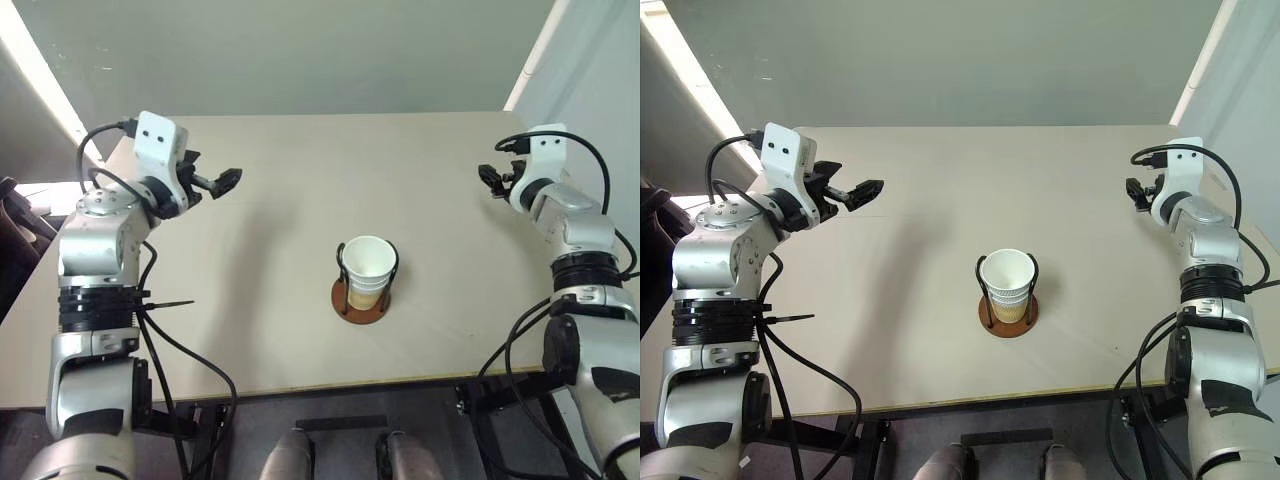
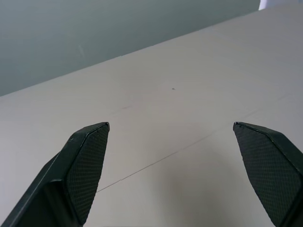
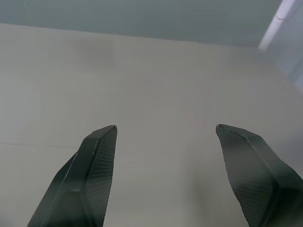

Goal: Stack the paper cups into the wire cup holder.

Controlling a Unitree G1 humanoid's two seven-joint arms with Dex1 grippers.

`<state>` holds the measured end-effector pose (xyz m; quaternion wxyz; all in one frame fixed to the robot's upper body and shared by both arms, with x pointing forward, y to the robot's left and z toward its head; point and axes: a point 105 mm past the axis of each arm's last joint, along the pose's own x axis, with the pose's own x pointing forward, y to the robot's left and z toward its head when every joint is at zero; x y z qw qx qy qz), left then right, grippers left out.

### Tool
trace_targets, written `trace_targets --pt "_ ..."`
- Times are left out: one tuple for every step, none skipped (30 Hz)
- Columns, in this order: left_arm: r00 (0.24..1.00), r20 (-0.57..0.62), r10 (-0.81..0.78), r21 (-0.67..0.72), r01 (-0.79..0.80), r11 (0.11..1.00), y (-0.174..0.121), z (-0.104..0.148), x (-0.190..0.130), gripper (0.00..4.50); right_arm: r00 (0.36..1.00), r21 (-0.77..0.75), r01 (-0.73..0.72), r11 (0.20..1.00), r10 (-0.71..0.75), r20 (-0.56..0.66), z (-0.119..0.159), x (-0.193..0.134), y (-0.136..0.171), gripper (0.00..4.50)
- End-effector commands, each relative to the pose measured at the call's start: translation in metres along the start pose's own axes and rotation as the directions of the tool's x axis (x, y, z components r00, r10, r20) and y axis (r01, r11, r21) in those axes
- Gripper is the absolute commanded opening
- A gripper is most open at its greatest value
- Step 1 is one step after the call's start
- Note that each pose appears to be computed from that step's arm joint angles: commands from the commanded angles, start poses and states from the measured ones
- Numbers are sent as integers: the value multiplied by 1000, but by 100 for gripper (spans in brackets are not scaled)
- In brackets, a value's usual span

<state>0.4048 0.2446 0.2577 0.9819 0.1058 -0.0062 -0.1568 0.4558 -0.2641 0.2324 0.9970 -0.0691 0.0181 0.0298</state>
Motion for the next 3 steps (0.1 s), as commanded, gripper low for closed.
trace_targets --pt "998 61 0 21 -2 1000 0 20 -4 450 998 -29 8 1000 -6 67 23 -2 -4 343" --pt "998 61 0 20 -1 1000 -1 20 -4 450 998 -41 12 999 -9 63 22 -2 -5 343" --pt "998 58 -4 18 3 1000 -1 20 -5 450 998 -50 16 999 -13 62 21 -2 -6 343"
